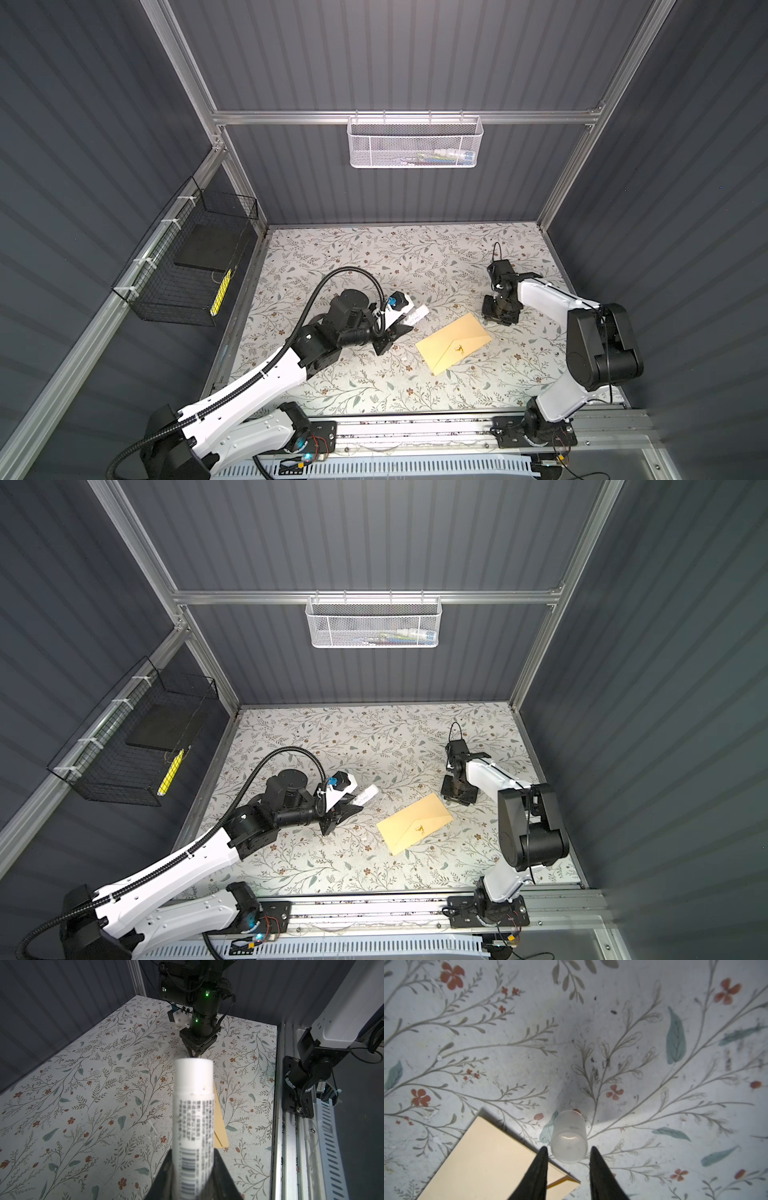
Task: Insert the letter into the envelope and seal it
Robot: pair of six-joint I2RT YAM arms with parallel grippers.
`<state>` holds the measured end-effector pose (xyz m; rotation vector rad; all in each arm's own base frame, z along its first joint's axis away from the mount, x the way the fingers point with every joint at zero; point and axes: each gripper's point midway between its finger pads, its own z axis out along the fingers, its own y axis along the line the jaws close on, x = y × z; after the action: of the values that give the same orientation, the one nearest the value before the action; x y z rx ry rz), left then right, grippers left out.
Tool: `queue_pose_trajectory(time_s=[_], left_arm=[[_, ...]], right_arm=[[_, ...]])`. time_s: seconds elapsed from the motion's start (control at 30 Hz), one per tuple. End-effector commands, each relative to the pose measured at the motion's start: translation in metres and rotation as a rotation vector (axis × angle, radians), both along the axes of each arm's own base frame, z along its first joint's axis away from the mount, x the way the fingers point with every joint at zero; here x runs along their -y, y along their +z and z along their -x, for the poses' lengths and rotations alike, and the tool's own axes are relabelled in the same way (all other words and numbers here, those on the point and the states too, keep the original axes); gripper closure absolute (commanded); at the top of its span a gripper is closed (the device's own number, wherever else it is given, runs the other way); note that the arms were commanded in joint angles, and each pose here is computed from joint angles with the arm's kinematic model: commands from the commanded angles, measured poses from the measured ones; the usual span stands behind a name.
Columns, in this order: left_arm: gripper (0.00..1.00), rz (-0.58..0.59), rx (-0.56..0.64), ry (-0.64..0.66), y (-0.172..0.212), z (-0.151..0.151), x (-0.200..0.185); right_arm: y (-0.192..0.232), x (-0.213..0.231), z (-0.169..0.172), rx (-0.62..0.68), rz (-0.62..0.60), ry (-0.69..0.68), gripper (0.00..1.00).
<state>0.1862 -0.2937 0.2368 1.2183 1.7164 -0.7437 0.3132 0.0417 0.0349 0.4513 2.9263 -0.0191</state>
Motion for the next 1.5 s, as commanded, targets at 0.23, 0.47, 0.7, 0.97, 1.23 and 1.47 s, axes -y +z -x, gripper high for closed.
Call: queue_pose_trajectory(time_s=[0.23, 0.47, 0.7, 0.97, 1.23, 1.47], left_arm=[[0.99, 0.008, -0.011, -0.001, 0.002, 0.002, 0.001], [0.99, 0.008, -0.014, 0.001, 0.002, 0.001, 0.001], [0.99, 0.011, -0.011, 0.005, 0.003, 0.001, 0.000], [0.99, 0.029, -0.012, 0.015, 0.006, -0.001, 0.001], [1.00, 0.084, -0.023, 0.031, 0.011, -0.008, 0.010], [1.00, 0.170, -0.088, -0.001, 0.025, -0.019, 0.040]], right_arm=[[-0.002, 0.005, -0.009, -0.008, 0.030, 0.008, 0.66], [-0.003, 0.007, -0.009, -0.014, 0.040, 0.008, 0.67], [0.000, 0.007, -0.009, -0.011, 0.041, 0.014, 0.72], [0.022, 0.002, -0.005, 0.041, 0.000, 0.020, 0.76], [0.077, -0.024, 0.008, 0.197, -0.180, 0.077, 0.77], [0.188, -0.082, 0.029, 0.498, -0.567, 0.214, 0.80]])
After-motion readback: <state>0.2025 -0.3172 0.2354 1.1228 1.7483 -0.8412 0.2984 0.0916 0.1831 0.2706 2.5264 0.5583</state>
